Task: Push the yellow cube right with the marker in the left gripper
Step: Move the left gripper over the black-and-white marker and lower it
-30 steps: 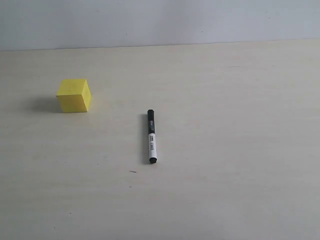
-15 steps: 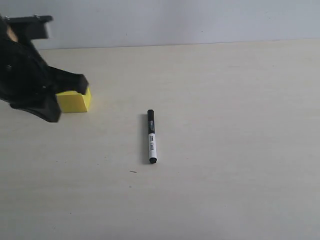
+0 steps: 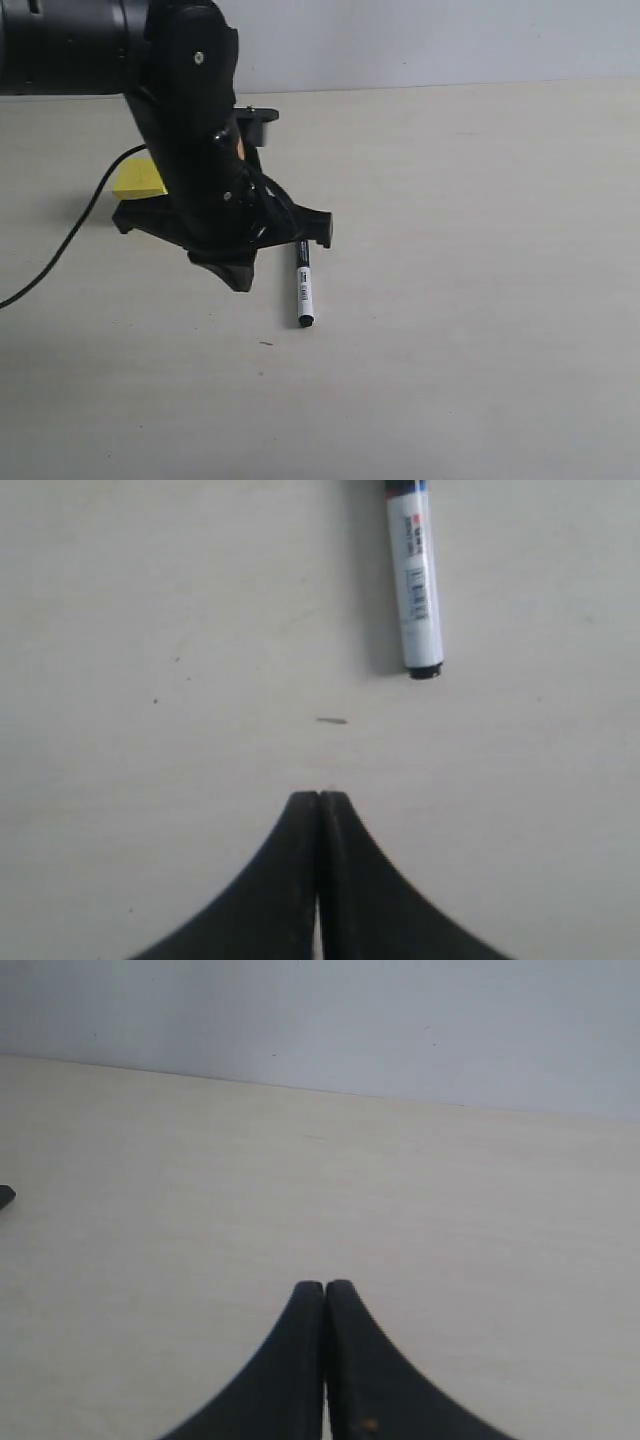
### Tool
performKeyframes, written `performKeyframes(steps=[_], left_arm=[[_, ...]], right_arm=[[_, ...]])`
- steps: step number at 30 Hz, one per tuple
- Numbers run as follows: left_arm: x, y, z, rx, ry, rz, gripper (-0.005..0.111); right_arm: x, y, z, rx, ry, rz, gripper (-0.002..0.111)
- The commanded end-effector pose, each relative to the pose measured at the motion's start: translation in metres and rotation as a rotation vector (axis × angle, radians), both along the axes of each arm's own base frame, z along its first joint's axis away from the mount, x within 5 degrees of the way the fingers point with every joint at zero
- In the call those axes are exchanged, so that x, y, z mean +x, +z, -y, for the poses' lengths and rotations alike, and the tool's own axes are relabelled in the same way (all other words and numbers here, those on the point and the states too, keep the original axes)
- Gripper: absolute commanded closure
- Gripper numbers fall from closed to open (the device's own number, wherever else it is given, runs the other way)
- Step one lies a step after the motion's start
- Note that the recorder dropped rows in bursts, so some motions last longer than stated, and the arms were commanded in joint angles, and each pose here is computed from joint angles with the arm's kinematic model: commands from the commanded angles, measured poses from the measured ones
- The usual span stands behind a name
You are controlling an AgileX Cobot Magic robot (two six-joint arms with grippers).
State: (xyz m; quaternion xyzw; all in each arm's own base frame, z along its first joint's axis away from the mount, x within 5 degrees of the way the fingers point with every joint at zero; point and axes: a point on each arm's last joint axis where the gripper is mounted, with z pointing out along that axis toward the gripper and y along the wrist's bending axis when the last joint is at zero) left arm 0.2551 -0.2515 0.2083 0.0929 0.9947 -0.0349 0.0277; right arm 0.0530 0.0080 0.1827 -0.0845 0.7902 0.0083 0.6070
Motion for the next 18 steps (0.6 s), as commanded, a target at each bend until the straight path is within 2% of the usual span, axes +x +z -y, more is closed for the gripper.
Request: performKeyframes(steps=[1, 6, 8, 13, 15, 18], left_arm=[[0.015, -0.008, 0.016, -0.005, 0.017, 0.013, 0.107], [0.03, -0.025, 0.031, -0.015, 0.017, 0.027, 0.105], [0.034, -0.031, 0.035, -0.022, 0.019, 0.033, 0.099], [0.039, -0.047, 0.041, -0.013, 0.026, 0.017, 0.072], [0.041, -0.053, 0.042, -0.012, 0.028, 0.016, 0.067], [0.043, -0.062, 0.045, -0.024, 0.043, 0.021, 0.068]], right_arm=[[0.0, -0.001, 0.0, -0.006, -0.006, 0.01, 0.108], [0.0, -0.001, 0.0, -0.006, -0.006, 0.01, 0.108], [0.0, -0.001, 0.0, -0.006, -0.006, 0.01, 0.108], [0.0, -0.001, 0.0, -0.006, -0.006, 0.01, 0.108], [0.0, -0.001, 0.0, -0.006, -0.006, 0.01, 0.108], [0.0, -0.001, 0.0, -0.006, -0.006, 0.01, 0.108]])
